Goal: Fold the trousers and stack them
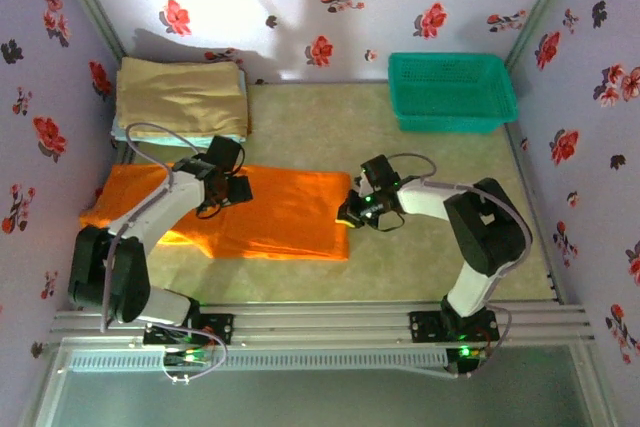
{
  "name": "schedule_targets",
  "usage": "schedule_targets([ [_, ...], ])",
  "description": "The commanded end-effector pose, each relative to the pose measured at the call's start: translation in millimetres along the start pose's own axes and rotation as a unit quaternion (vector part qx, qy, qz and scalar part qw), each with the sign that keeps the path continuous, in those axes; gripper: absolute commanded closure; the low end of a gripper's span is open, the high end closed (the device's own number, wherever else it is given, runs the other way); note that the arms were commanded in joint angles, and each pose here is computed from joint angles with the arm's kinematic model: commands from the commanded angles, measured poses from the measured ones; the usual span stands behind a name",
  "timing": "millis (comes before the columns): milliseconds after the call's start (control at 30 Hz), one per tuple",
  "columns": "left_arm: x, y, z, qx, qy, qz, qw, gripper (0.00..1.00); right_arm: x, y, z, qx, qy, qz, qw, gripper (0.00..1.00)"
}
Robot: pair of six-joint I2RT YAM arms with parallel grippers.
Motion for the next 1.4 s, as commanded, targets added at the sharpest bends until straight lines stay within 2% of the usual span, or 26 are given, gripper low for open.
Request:
schedule_targets([
  [0,10.5,0.4,3.9,0.013,-0.012,-0.009,1.0,0.14,29.5,2.3,-14.2,-0.039,-0.02,-0.042,0.998,1.0],
  [200,25.7,6.7,1.2,0.021,-0.039,-0.028,0.999,0.14,111.2,-4.7,-69.5,-0.109,-0.124,-0.103,0.981,1.0],
  [300,29.4,11.4,-1.3,0.019,-0.047,-0.033,0.998,0.14,154.8,-4.2,-85.8,-0.136,-0.194,-0.15,0.96,1.0],
  [400,29.0,15.6,-4.9,0.016,-0.051,-0.031,0.998,0.14,198.2,4.7,-95.4,-0.165,-0.235,-0.211,0.934,1.0],
  [533,21.8,18.6,-5.6,0.008,-0.041,-0.019,0.999,0.13,229.9,21.5,-92.9,-0.18,-0.229,-0.246,0.924,1.0],
  [633,11.1,18.0,0.8,0.026,-0.035,-0.011,0.999,0.12,240.5,34.3,-80.6,-0.171,-0.218,-0.253,0.927,1.0],
  [833,-23.4,7.4,29.6,0.117,-0.069,0.02,0.991,0.1,240.4,40.3,-34.2,-0.119,-0.176,-0.228,0.95,1.0],
  [967,-39.0,0.3,47.0,0.161,-0.079,0.029,0.983,0.15,230.9,33.3,31.0,-0.051,-0.145,-0.217,0.964,1.0],
  [1067,-48.5,-8.7,59.7,0.195,-0.092,0.029,0.976,0.2,212.7,23.7,78.9,-0.009,-0.125,-0.204,0.971,1.0],
  [1233,-60.1,-16.0,84.3,0.255,-0.132,0.026,0.957,0.32,159.7,7.8,157.6,0.059,-0.086,-0.171,0.98,1.0],
  [1367,-65.8,-15.1,83.8,0.261,-0.169,0.04,0.95,0.48,111.2,-1.6,214.6,0.1,-0.058,-0.145,0.983,1.0],
])
Point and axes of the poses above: each hand's point on the last joint's axis, 136 mm out from that joint toward the fingers, its own x axis back along the fingers, its own z axis along the line the jaws close on, y = z × x, the point moved 10 cm from there along x, back along the fingers, and after that the axes turned 1 degree about -x, right-handed, at the moved point
